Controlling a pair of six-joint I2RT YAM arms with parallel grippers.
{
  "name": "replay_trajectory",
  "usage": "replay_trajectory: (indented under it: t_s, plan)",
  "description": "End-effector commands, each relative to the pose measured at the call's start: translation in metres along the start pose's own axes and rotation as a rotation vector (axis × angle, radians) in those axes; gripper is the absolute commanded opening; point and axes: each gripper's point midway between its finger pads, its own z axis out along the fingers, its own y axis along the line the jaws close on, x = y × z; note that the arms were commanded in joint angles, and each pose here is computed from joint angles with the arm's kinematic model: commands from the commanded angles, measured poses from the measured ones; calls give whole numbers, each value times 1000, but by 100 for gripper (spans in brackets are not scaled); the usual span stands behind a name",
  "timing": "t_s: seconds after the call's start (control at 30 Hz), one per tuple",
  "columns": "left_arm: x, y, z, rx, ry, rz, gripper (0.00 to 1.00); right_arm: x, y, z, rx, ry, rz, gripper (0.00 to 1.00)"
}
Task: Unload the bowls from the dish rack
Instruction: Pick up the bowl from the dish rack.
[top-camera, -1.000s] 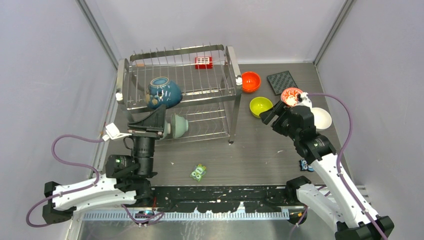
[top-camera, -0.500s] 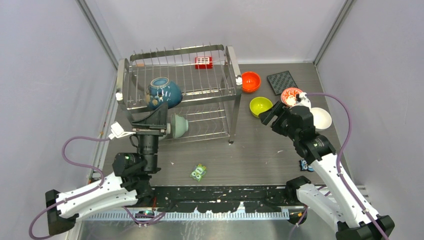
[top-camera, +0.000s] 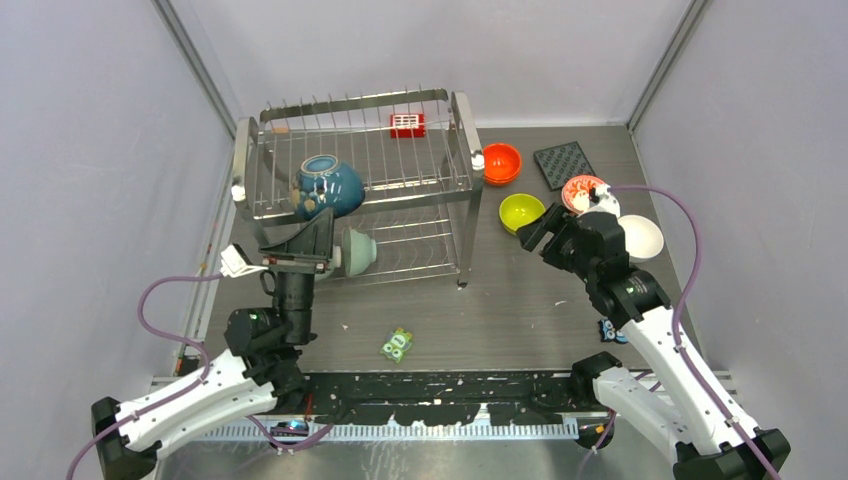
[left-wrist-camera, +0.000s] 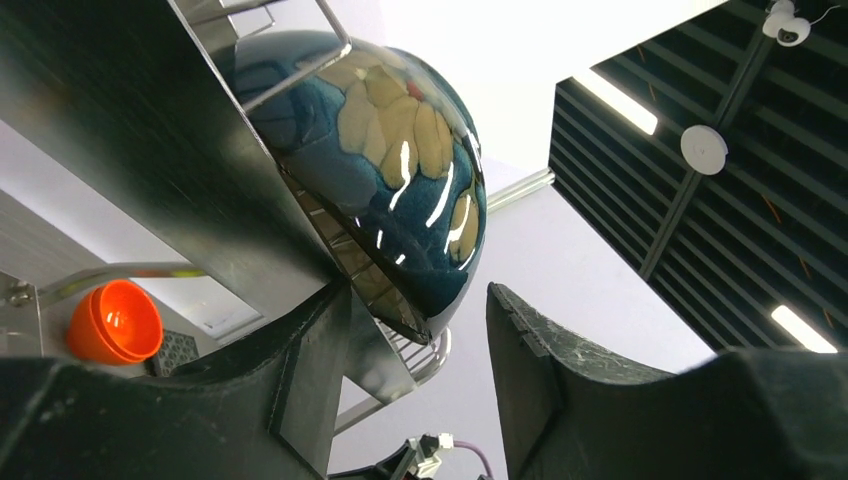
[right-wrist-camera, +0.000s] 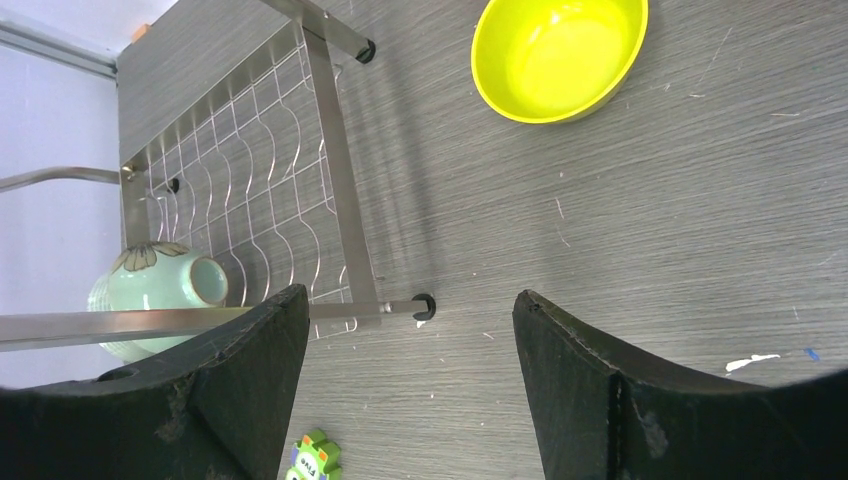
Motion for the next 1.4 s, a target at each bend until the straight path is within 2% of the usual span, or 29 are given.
replay_trajectory:
  t_s: [0.0,0.83,1.1,1.37]
  plan:
    - [-11,-6,-2,30,-27,-4,54,-12,10,2,-31,-45,-6,79]
    - [-4,-30,1,159,1,-1,53,-11,10,2,-37,-49,-12,79]
    - [-5,-29,5,173,-15,5,47,-9,9,2,-37,-48,-17,79]
    - [-6,-30,10,195,-33,-3,36,-9,9,2,-37,-49,-21,79]
